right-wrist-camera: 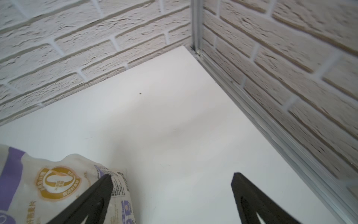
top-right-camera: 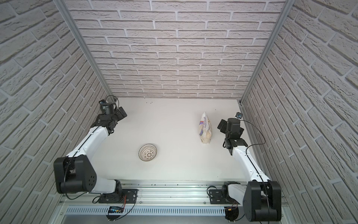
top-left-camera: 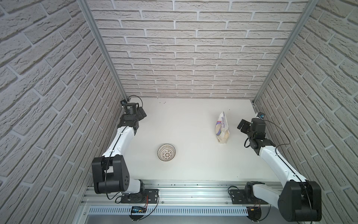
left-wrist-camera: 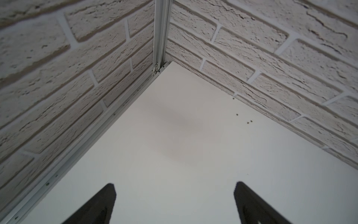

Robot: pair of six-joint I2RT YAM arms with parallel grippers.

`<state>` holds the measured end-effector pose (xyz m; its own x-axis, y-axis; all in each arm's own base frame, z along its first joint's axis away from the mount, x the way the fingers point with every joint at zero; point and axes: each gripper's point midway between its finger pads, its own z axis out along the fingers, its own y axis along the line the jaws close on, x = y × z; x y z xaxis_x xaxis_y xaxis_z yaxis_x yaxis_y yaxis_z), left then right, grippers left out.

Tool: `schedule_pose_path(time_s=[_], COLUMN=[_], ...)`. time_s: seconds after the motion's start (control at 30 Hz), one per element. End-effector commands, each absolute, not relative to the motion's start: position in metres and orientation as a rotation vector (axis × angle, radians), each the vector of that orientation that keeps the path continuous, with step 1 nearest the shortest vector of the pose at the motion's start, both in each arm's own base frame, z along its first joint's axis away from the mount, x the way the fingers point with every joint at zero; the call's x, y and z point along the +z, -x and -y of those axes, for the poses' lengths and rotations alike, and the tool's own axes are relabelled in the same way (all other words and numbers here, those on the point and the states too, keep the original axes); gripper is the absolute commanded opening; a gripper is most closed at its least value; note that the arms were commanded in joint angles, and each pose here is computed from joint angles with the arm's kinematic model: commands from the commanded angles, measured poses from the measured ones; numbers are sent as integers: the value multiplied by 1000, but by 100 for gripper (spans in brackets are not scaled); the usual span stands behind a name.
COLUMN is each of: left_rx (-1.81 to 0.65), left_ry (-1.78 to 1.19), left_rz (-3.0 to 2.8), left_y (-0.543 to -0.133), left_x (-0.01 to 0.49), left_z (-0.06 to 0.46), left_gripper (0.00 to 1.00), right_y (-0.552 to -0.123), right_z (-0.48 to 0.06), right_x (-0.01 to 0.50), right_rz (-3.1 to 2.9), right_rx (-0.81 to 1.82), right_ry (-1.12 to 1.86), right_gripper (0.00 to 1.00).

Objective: Pour the oats into the breakfast bowl
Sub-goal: Move the bowl to the center of the board.

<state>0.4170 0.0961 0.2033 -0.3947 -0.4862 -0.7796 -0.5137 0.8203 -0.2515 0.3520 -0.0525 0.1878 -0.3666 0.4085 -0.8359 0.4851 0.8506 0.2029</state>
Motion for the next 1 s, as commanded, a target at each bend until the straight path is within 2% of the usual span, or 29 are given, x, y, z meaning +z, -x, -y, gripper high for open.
schedule_pose_path(time_s=[0.0, 0.17, 0.33, 0.5, 0.63, 0.73, 0.97], left_rx=[-229, -53, -136, -12, -46, -94, -150], left_ry=[884, 828, 778, 722, 696, 703, 680], left_rz=[-2204, -2244, -2335, -2413, -2459, -2506, -2573], left_y=[-371, -329, -304, -283, -275, -268, -257], left_x=[146, 158, 147, 140, 123, 101, 66], left_z=[-69, -54, -14, 10, 34, 48, 69], left_gripper=[98, 98, 98, 98, 97, 91, 66], right_y=[-275, -264, -255, -251, -254, -255, -256], right_z=[80, 59, 47, 38, 23, 14, 3], right_x=[145, 158, 167, 164, 163, 167, 176], right_rz=[-2143, -2083, -2069, -2157, -2208, -2223, -2234], right_rx=[-309, -94, 20, 36, 123, 176, 239], right_ry=[-950, -877, -857, -827, -770, -732, -665], right_gripper=[99, 99, 99, 99, 99, 99, 99])
